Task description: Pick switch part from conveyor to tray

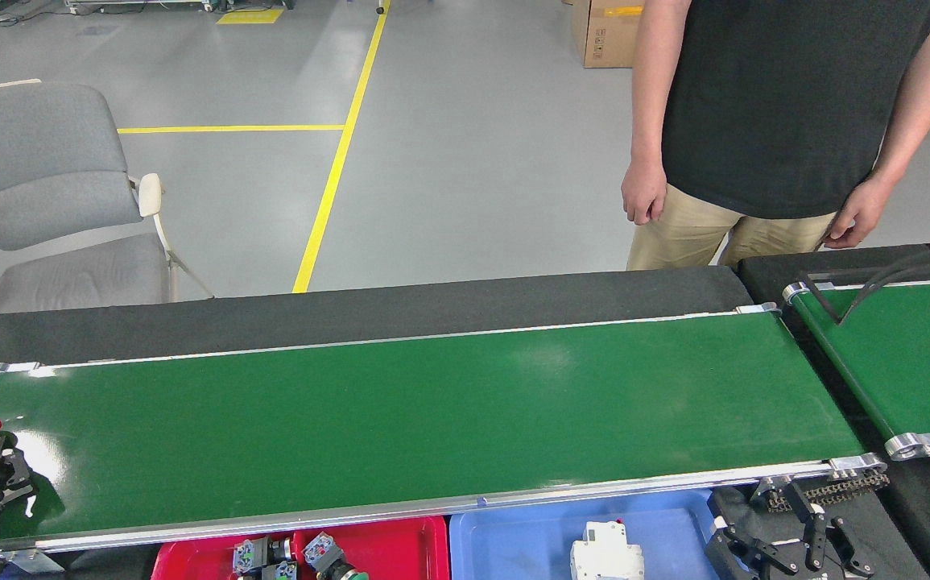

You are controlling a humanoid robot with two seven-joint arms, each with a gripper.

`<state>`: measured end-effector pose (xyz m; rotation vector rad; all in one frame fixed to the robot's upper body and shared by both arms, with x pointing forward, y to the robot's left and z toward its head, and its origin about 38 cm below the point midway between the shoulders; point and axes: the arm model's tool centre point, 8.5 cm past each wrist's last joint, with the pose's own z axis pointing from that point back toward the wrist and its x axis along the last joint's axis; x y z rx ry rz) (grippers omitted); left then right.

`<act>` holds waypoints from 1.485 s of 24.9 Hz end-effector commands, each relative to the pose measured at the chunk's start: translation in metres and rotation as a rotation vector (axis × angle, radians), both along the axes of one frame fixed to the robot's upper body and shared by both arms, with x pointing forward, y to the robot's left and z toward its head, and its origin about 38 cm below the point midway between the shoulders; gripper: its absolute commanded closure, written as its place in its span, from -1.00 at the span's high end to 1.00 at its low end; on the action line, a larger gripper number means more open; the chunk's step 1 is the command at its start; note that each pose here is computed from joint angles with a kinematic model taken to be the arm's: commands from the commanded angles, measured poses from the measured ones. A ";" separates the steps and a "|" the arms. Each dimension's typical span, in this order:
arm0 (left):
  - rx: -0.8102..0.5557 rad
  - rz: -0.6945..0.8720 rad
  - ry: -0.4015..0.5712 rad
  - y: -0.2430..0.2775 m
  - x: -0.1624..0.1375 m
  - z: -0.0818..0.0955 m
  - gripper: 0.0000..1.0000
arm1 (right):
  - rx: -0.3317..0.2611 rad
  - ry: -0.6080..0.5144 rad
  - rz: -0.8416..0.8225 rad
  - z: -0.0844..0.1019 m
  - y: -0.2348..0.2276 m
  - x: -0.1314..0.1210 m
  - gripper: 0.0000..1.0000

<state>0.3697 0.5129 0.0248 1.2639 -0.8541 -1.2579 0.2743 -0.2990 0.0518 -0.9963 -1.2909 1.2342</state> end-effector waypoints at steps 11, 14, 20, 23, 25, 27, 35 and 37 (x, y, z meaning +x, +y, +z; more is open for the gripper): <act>-0.190 -0.793 -0.134 -0.208 -0.152 0.036 1.00 | -0.007 -0.045 -0.060 0.012 -0.017 0.001 1.00; -0.222 -0.775 -0.136 -0.214 -0.158 0.031 1.00 | -0.004 -0.057 -0.061 0.013 -0.016 0.001 1.00; -0.133 -0.427 -0.167 -0.150 -0.161 0.029 1.00 | 0.010 -0.156 -0.066 0.023 -0.015 0.003 1.00; -0.066 -0.164 -0.145 -0.095 -0.174 0.019 1.00 | 0.042 -0.155 -0.076 0.020 -0.008 0.004 1.00; -0.054 -0.100 -0.119 -0.075 -0.183 0.012 1.00 | 0.048 -0.134 -0.080 0.018 -0.006 0.004 1.00; -0.056 -0.092 -0.115 -0.069 -0.179 0.010 1.00 | 0.061 -0.109 -0.085 0.015 -0.002 0.004 0.99; -0.047 -0.123 -0.139 -0.073 -0.162 0.016 1.00 | 0.065 -0.104 -0.082 0.013 -0.001 0.003 1.00; -0.050 -0.124 -0.138 -0.073 -0.162 0.016 1.00 | 0.064 -0.098 -0.085 0.011 -0.001 0.001 0.99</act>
